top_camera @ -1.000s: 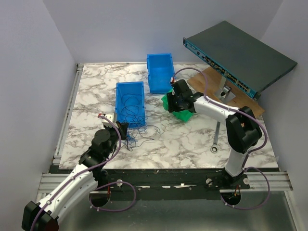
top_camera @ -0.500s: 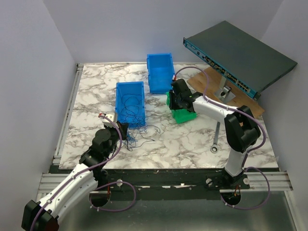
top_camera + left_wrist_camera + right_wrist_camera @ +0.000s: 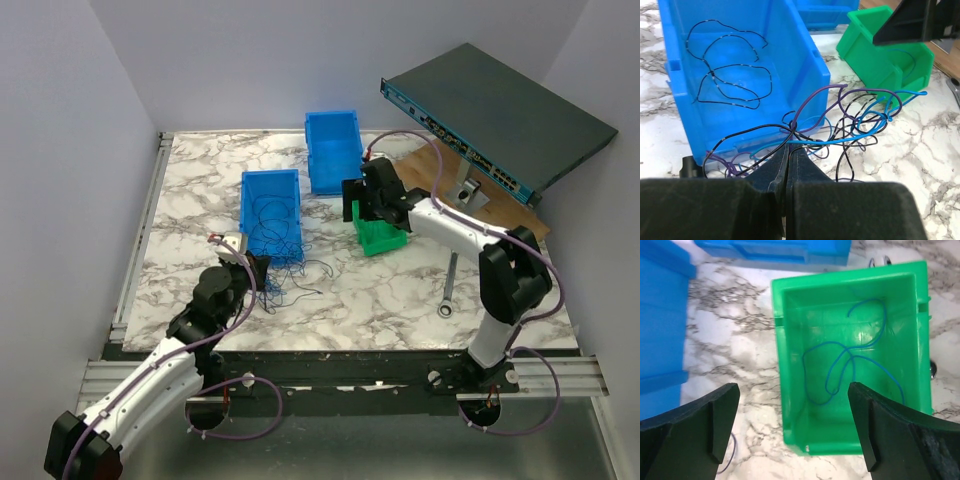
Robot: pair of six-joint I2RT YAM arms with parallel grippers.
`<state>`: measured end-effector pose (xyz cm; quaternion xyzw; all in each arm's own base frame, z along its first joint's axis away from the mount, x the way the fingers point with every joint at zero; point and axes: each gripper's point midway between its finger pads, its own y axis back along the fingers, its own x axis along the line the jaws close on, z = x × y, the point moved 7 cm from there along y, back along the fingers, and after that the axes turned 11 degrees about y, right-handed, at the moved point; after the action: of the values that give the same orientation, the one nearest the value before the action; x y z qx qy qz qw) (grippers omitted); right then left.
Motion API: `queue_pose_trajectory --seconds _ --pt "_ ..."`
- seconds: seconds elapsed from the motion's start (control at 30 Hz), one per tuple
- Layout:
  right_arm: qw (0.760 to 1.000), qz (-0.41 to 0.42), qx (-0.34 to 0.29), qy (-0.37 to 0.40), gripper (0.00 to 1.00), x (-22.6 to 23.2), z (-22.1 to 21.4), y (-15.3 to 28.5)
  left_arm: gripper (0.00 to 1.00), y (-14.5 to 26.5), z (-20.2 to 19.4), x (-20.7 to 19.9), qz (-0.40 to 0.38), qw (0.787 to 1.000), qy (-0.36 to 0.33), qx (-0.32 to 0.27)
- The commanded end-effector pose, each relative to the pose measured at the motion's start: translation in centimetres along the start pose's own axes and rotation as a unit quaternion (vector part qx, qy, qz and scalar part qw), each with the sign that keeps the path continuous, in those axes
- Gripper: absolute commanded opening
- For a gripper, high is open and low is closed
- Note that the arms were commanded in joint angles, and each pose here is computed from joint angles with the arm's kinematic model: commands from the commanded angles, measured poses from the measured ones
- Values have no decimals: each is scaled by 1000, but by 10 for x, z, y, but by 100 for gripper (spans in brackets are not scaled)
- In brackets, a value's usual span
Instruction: Untangle the cables
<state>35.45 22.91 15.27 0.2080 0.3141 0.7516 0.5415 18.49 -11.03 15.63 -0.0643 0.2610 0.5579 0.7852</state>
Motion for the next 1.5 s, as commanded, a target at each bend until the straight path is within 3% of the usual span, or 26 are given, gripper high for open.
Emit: queue_pose_trajectory --seconds 0.0,0.13,0.27,0.57,0.9,1.23,1.4,1.47 --pt "997 55 -35 33 100 7 13 36 0 -4 9 -22 -76 997 -14 2" --pt "988 125 -82 34 100 20 5 59 0 -6 7 -32 -124 992 -23 21" --pt "959 237 -154 29 99 50 -17 77 0 -9 3 -38 -148 988 -31 35" --pt "910 310 -272 40 93 87 -69 94 0 -12 -2 -47 -196 978 -52 59" --pt "857 408 -308 72 88 105 -89 109 0 -22 -13 -61 -231 964 -65 111" --pt "845 429 -307 85 84 115 -92 107 0 -23 -11 -67 -242 961 -70 115" --pt "856 412 -301 82 54 114 -91 102 0 -24 -11 -67 -239 962 -72 114" --pt "860 399 -309 78 52 110 -91 103 0 -23 -11 -65 -231 964 -71 110"
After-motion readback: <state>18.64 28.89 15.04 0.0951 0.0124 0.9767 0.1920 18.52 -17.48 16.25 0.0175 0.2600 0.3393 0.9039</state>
